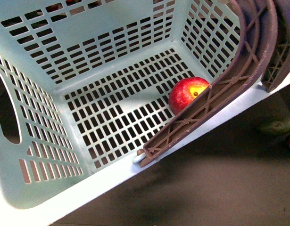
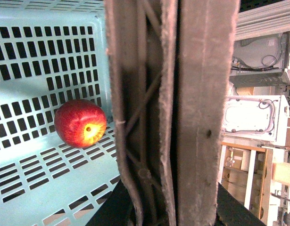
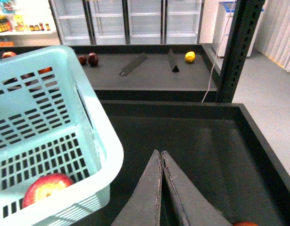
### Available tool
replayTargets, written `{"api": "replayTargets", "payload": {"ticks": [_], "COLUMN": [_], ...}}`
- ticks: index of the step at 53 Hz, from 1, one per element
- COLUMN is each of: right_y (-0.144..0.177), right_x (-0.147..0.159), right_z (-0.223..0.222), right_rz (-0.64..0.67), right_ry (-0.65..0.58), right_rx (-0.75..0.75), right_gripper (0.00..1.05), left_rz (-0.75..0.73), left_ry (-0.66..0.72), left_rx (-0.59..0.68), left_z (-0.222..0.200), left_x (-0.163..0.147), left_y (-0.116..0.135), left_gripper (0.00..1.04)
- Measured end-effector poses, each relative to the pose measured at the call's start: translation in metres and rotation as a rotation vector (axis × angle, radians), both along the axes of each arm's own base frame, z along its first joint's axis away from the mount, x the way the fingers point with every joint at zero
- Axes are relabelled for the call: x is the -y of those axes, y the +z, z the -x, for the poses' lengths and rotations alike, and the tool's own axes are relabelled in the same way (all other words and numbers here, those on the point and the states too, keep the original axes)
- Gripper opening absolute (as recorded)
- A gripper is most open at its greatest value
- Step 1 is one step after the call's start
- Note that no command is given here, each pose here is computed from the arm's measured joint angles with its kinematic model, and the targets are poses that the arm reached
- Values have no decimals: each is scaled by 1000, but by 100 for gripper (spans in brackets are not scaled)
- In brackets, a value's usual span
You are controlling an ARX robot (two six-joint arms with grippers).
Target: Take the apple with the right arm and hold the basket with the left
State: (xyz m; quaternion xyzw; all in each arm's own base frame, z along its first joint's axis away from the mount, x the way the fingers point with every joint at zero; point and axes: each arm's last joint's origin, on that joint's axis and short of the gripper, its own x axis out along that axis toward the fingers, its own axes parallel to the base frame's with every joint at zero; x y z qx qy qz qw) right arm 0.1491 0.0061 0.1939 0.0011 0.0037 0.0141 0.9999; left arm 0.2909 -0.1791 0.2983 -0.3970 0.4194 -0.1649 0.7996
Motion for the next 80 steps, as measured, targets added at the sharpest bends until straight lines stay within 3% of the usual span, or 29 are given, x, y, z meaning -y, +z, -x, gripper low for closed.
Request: {"api": "replayTargets", "payload": {"ticks": [36,80], "right_y": [-22,-24], "right_x": [6,6], "right_z": [27,52], "right_rz": [-1,-1], "right_ry": [-27,-27], "right_rx": [16,21], "right_gripper": [2,2], "left_rz": [0,-2], "left_ry": [-2,1], "left_rx": [0,1], "left_z": [0,0], "left_x": [0,0], "left_y": [0,0], "left_gripper": [18,18]}}
